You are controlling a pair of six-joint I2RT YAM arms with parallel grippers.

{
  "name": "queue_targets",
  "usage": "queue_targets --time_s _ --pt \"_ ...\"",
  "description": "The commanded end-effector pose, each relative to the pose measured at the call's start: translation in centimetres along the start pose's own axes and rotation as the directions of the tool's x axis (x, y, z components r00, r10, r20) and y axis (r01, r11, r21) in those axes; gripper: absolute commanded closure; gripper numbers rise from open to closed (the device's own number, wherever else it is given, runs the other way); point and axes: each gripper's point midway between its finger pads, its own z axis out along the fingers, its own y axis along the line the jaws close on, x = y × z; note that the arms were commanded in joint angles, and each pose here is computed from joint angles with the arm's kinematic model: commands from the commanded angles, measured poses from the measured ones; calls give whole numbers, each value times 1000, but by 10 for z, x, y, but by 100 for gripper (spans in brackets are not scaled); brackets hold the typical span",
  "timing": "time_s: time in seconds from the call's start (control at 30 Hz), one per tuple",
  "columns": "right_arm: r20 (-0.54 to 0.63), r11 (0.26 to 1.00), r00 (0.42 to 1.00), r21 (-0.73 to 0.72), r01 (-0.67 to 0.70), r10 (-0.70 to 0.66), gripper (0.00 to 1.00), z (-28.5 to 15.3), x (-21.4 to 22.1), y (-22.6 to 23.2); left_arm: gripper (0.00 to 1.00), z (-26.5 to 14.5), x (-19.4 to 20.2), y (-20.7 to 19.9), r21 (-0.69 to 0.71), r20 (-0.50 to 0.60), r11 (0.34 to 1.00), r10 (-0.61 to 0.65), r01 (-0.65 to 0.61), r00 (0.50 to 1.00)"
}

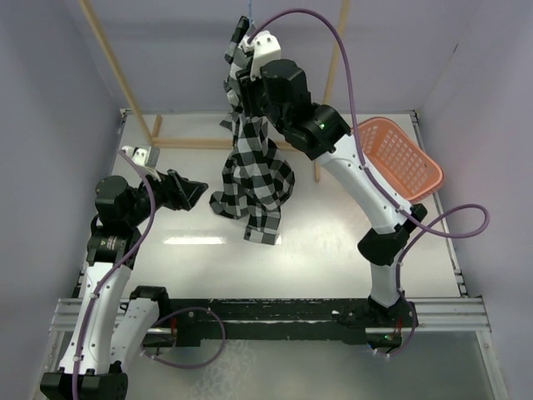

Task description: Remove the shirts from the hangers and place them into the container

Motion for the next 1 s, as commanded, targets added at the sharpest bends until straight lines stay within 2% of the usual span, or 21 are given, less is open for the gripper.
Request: queue_targets --time_s 0.0,0.13,0.3,0.33,0.63,0.77,0.97 --pt "100 996 994 78 -48 40 53 -16 -33 -22 25 -3 -18 -8 24 53 999 43 -44 998" --pt "104 992 992 99 -75 65 65 -16 -30 -31 25 -4 -18 -8 23 56 999 44 -45 997" --pt "147 984 986 144 -102 80 97 -18 -33 -43 25 -3 -17 -8 26 55 999 38 -39 998" --pt "151 983 986 157 -98 74 100 -17 -34 -45 25 -3 -17 -8 28 54 999 37 -39 998" --pt "210 968 977 238 -75 24 100 -12 -50 -58 25 -4 -17 -7 28 57 999 30 -32 998" --pt "264 957 964 271 -100 27 100 -20 -67 -67 24 -3 -17 -11 53 59 997 45 -48 997" --pt "327 960 944 248 -132 45 100 -40 -92 -73 24 -4 -18 -12 65 65 997 48 -52 997"
